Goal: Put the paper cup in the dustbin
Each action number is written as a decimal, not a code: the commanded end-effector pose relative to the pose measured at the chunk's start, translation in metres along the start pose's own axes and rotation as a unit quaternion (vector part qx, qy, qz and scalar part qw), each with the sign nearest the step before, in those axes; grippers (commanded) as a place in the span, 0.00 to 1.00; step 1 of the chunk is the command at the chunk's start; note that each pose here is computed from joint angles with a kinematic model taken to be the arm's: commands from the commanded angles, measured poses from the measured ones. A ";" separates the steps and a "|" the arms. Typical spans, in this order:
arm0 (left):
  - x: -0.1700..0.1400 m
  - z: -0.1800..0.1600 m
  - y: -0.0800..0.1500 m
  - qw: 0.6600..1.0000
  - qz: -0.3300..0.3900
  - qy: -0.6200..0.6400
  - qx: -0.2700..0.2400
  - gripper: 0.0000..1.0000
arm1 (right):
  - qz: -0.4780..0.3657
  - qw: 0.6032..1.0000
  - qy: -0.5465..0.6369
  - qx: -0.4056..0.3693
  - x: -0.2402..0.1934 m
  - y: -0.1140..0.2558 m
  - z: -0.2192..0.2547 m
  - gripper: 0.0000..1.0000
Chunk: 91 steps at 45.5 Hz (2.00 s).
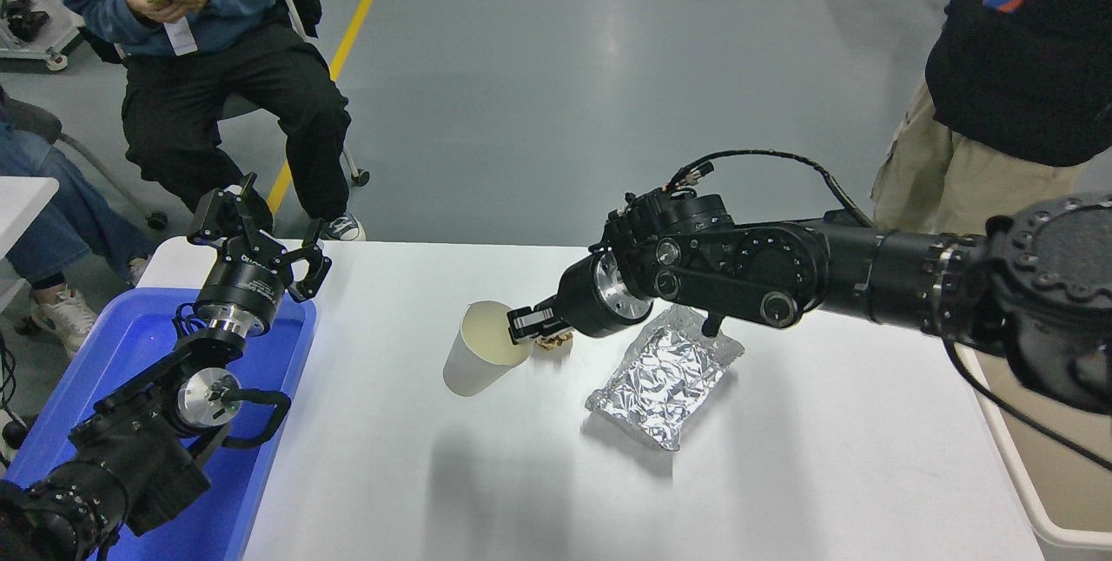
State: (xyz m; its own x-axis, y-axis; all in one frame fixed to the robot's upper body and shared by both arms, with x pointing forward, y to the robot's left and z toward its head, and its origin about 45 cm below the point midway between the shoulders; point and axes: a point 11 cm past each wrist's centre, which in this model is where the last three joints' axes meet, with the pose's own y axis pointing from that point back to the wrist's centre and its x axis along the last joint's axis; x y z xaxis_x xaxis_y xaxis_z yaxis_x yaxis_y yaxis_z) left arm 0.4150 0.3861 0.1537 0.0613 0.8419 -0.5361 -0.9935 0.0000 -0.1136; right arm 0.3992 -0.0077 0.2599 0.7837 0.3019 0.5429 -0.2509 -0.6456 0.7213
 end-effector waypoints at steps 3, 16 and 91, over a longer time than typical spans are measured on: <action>0.001 0.001 0.000 1.000 0.001 -0.001 0.000 1.00 | -0.013 0.999 0.045 0.012 0.036 0.033 -0.052 0.00; 0.000 0.001 0.000 1.000 0.000 -0.001 0.000 1.00 | -0.005 0.995 0.103 -0.004 0.066 0.071 -0.092 0.00; 0.000 0.001 0.000 1.000 0.000 -0.001 0.000 1.00 | 0.194 0.889 -0.164 -0.381 0.003 0.348 0.283 0.00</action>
State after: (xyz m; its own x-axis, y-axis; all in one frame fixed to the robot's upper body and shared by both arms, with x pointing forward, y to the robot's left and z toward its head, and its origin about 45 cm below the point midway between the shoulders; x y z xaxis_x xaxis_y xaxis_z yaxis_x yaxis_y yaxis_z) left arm 0.4149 0.3865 0.1539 0.0611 0.8422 -0.5357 -0.9935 -0.0004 -0.1141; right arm 0.4897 -0.3399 0.3988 0.6787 -0.0018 0.7344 -0.7309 -0.0994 0.6752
